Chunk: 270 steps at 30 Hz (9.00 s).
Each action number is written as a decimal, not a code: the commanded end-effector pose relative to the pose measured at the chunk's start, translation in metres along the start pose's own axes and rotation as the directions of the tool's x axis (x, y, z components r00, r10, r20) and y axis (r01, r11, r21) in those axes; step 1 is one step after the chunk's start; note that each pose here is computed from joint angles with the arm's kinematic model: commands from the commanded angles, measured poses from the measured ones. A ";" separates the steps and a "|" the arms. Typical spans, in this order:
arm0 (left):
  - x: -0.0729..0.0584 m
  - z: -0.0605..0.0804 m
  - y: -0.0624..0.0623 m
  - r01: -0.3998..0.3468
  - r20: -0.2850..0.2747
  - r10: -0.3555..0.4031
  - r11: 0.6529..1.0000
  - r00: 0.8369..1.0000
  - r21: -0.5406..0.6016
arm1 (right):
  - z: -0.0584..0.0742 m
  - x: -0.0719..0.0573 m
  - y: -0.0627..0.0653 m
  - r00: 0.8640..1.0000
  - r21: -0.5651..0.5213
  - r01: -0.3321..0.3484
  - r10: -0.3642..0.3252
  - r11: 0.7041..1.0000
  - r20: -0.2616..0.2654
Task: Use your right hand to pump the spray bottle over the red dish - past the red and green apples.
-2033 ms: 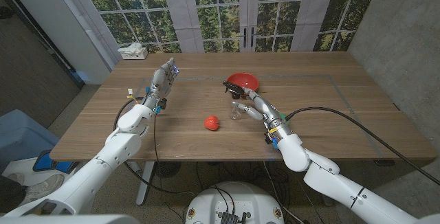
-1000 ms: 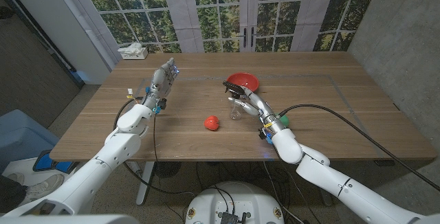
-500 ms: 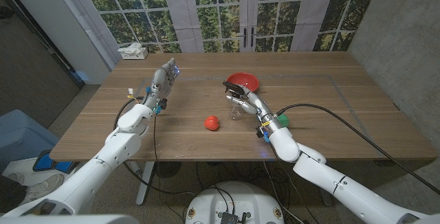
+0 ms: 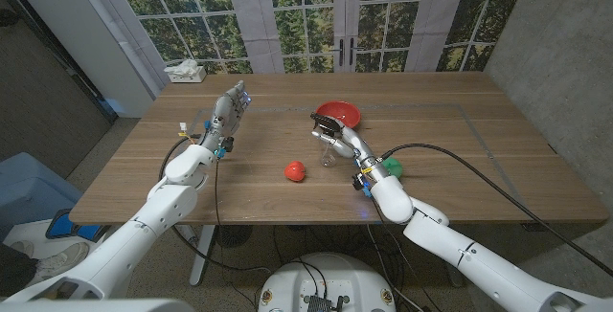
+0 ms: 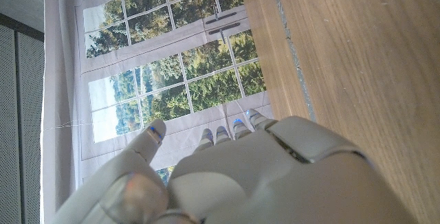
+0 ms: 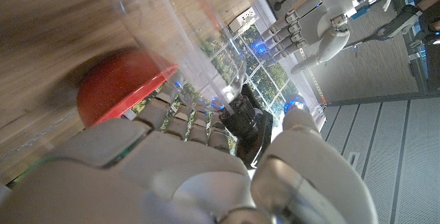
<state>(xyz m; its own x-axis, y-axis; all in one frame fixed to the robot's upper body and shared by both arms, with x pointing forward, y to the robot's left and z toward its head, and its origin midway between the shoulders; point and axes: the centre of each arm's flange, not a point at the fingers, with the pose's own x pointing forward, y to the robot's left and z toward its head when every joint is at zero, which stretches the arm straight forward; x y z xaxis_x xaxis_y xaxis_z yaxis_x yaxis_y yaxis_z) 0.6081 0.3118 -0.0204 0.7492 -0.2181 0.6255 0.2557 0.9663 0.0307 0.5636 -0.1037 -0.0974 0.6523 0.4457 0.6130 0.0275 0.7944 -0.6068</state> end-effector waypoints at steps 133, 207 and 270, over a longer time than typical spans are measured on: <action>-0.017 0.000 -0.011 0.009 -0.015 -0.009 1.000 1.000 -0.007 | 0.012 0.021 -0.023 0.991 0.274 0.117 -0.095 0.955 -0.092; -0.015 0.009 -0.018 0.012 0.015 -0.012 1.000 1.000 0.001 | 0.010 0.028 -0.100 0.978 0.223 0.201 -0.183 0.954 -0.099; -0.015 0.002 -0.012 0.000 0.017 0.000 1.000 1.000 -0.016 | 0.035 0.086 -0.117 0.934 0.093 0.068 -0.030 0.993 -0.357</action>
<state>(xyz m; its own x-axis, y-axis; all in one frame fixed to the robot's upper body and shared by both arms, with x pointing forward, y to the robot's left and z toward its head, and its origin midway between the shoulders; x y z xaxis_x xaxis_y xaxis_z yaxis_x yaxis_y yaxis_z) 0.5899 0.3039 -0.0282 0.7394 -0.2119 0.6390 0.2596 0.9655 0.0197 0.5934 -0.1415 0.0314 0.8122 0.2497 0.5272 0.0281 0.8859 -0.4629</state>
